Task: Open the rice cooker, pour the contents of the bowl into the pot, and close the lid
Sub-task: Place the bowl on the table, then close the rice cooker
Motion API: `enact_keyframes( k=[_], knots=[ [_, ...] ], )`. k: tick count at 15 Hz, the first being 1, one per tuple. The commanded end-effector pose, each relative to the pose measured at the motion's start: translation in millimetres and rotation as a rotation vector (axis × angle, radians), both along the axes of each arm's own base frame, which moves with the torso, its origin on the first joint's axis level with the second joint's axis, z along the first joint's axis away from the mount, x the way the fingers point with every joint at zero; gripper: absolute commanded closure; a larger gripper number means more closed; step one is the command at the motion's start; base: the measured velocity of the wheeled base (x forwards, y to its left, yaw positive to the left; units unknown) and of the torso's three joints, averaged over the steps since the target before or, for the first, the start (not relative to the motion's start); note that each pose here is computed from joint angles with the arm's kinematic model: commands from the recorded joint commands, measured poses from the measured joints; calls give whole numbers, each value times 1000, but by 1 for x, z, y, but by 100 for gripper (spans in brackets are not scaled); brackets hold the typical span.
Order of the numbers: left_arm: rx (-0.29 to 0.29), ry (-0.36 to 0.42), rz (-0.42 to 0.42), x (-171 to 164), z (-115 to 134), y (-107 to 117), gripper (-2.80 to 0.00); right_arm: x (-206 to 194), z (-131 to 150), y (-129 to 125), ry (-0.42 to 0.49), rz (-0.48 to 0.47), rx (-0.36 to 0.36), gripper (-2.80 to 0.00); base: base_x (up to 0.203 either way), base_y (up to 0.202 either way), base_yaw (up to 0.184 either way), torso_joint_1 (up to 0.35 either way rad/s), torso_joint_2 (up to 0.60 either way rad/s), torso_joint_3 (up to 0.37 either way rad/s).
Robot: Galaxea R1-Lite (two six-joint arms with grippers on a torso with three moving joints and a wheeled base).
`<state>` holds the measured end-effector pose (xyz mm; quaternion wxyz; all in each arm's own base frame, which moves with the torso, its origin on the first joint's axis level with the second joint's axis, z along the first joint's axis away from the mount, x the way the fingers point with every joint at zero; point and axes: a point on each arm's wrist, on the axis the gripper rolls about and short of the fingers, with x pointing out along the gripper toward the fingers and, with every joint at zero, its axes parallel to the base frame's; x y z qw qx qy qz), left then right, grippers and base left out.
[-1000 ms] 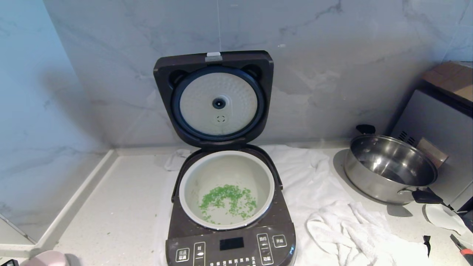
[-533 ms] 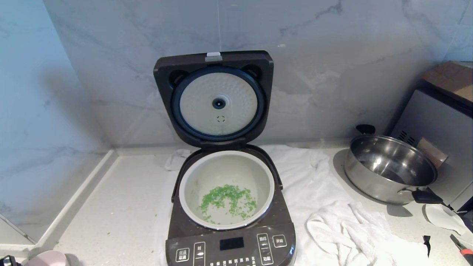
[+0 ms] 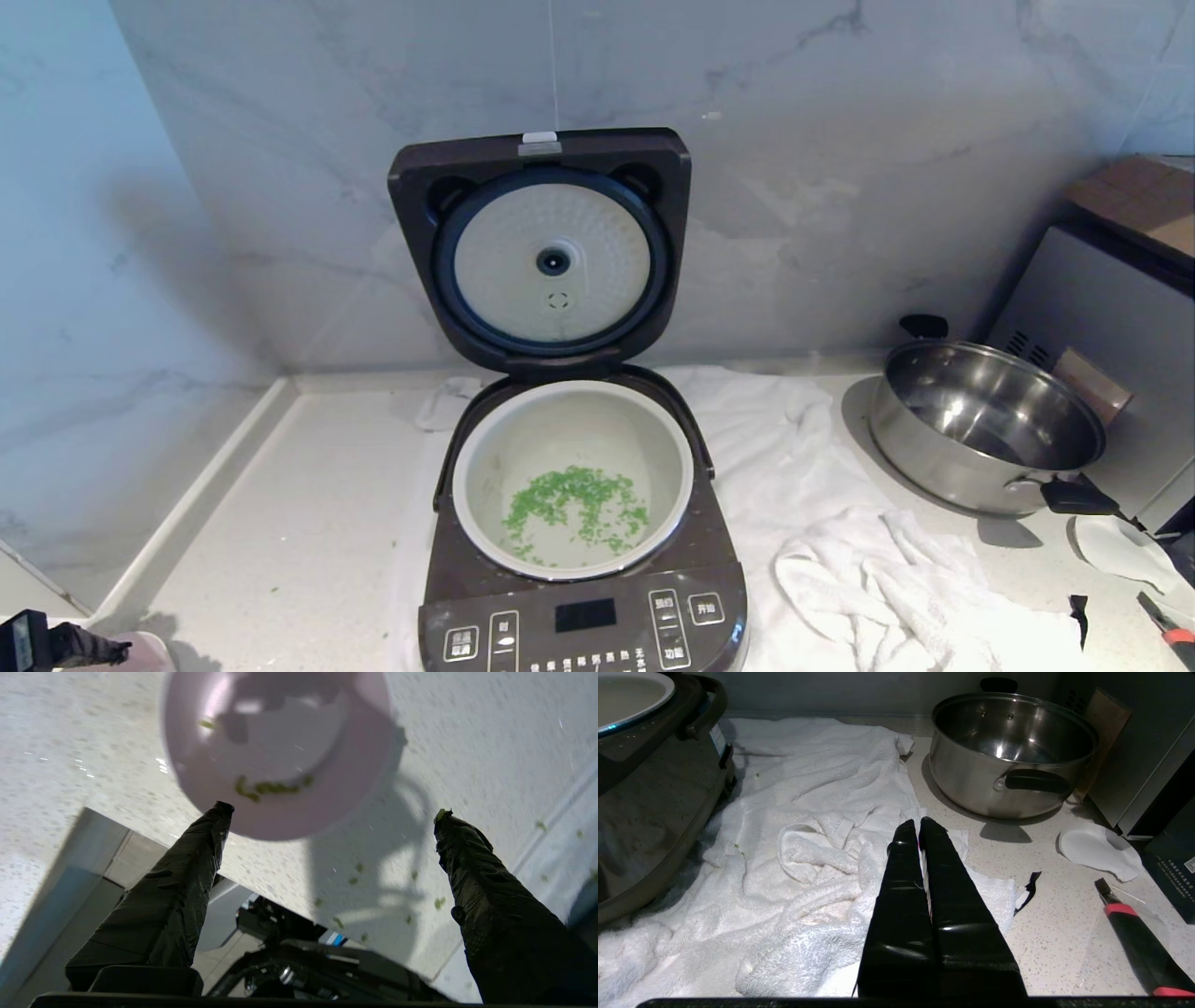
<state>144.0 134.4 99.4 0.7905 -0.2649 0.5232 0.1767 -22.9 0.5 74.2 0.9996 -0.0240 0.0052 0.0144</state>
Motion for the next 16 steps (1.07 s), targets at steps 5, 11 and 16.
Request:
enact_keyframes(
  k=[5, 11, 16],
  knots=[
    [0, -19, -234, 3, 12, -56, -280, 0, 0, 0, 1, 1, -1, 0, 0, 0, 0, 0, 0, 0],
    [-41, -76, -384, 12, 27, -108, -280, 0, 0, 0, 0, 1, -1, 0, 0, 0, 0, 0, 0, 0],
    [-49, -260, -464, 36, 61, -142, -280, 0, 0, 0, 1, 1, -1, 0, 0, 0, 0, 0, 0, 0]
  ],
)
